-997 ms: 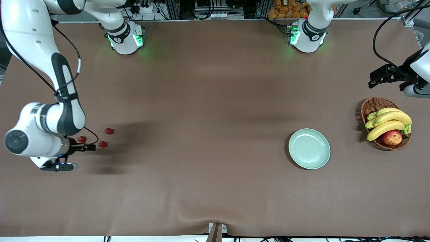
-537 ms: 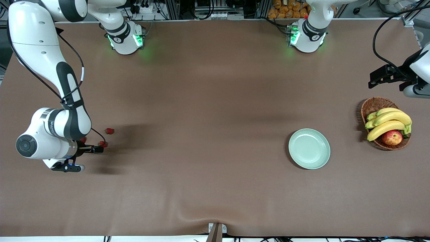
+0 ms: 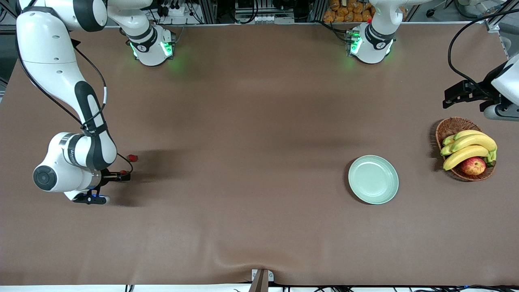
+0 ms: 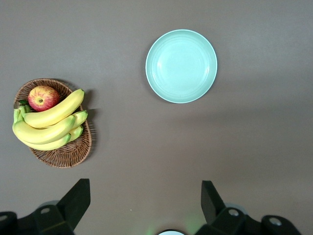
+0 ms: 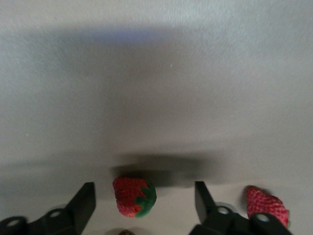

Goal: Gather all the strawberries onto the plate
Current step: 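Reach down and grasp a strawberry with the right gripper, then set the strawberry mid-table with the right gripper while the left gripper approaches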

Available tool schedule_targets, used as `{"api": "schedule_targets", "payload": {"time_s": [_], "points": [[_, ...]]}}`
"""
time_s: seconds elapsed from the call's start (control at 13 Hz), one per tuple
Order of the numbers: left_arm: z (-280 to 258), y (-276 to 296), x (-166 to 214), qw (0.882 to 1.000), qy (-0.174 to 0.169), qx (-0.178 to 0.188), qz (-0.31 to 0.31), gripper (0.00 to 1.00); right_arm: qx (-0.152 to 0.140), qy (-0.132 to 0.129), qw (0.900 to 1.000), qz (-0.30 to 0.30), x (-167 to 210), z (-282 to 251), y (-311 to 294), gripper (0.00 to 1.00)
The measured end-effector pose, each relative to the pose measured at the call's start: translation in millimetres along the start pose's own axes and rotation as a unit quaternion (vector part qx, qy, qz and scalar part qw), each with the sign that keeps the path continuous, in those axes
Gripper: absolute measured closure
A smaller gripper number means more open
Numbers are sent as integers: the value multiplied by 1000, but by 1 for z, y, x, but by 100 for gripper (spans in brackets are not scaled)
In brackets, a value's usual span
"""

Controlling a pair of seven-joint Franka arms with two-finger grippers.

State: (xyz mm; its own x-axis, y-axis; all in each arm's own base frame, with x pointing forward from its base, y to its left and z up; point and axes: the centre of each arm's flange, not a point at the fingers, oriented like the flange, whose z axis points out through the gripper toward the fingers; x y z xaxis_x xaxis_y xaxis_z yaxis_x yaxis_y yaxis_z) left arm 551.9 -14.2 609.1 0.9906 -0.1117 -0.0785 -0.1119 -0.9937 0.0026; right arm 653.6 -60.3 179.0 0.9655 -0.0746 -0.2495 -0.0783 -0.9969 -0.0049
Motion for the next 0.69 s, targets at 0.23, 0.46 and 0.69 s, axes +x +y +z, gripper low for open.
{"api": "schedule_targets", "payload": {"time_s": [0.23,0.46,0.69], "points": [[3,0,0,1000,-1,-1,0,0,1,-3,1000,1,-1,3,0,34],[4,0,1,1000,1,-1,0,0,6,4,1000,-11,0,-3,-11,66],[6,0,2,1000,2,-1,0,0,24,32,998,-47,12,-31,-58,66]]}}
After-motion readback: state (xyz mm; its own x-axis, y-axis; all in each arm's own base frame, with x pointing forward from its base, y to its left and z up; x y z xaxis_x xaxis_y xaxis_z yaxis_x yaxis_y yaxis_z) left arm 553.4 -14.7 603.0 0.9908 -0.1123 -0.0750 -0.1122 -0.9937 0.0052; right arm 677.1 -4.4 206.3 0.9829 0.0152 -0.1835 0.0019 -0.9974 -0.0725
